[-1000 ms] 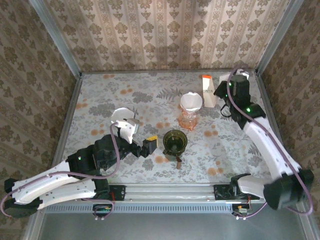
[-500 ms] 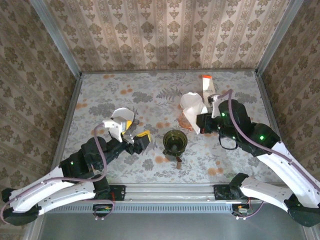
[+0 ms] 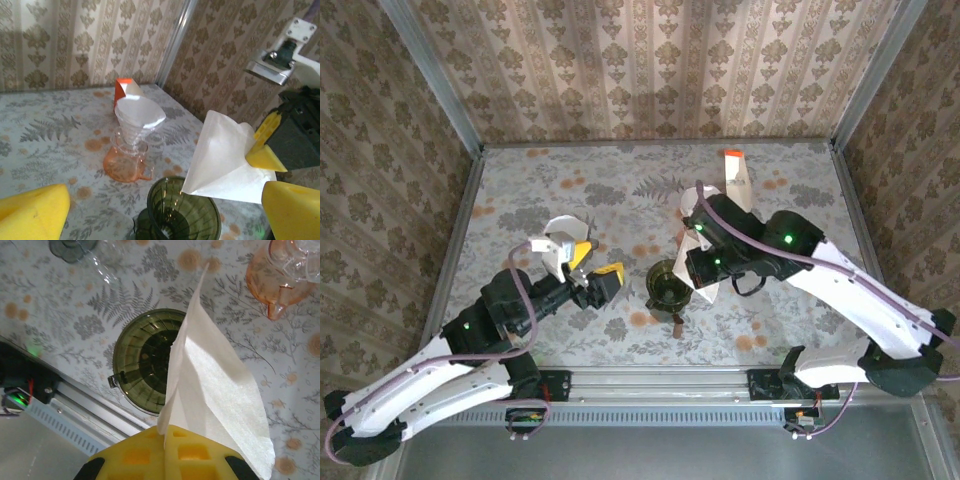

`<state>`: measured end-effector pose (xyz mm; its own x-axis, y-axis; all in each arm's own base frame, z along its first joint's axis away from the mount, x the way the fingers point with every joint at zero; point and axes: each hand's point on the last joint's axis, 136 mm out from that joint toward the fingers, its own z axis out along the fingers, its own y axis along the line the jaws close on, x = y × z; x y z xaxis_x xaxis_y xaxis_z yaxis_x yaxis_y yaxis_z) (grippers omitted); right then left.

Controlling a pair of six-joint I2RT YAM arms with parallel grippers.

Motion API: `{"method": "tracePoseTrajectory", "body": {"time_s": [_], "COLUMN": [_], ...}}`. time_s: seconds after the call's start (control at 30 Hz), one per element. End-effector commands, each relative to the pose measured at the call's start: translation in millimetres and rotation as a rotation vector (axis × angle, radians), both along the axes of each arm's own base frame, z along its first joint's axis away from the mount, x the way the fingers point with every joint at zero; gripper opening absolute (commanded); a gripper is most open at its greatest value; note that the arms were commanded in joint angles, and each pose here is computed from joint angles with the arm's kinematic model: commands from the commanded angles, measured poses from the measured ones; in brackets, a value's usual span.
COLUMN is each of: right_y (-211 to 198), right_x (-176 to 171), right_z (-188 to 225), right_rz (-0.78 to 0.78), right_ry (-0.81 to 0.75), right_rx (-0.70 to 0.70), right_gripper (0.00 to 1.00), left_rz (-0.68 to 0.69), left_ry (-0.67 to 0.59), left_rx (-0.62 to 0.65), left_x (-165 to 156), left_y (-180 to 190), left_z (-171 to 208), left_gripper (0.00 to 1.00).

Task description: Place the coffee filter in the dripper

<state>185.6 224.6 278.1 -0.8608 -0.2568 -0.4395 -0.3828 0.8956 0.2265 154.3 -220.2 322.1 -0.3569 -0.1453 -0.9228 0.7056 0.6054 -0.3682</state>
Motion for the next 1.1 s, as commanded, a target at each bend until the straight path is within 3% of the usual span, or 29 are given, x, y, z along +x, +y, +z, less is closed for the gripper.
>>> {"method": "tracePoseTrajectory", "body": {"time_s": [0.0,0.1,0.33,0.5,1.07], "right_y": [-11.4,1.9,26.0,34.5,55.1], "right_x": [-5.0,-0.7,10.3,14.3,20.2], "right_z": [-5.8,-11.5,-25.1,-39.0,-75.6], "right_rz": [0.018,0.037,0.059,0.071,0.070], "right_ry": [0.035,0.056,0.087,0.123,0.152], "right_rx": [-0.116,-0.144,-0.180,-0.220,-0.205], "right_gripper": [0.00,0.00,0.00,0.01,0.02], "left_rz": [-0.060,-0.041,-0.012,-0.016,-0.029], "left_ry": [0.073,0.115,0.058,0.044,0.083], "left_rx": [0.035,0.085,-0.002,0.016,0.044], "left_x": [-5.7,0.1,1.1,-2.8,-1.9], "left_y": [-5.4,-3.7,9.6,16.4,11.0], "left_z": [-2.3,-9.8,-1.9,-0.5,-20.5], "left_gripper": [1.00,1.00,0.99,0.94,0.94]}}
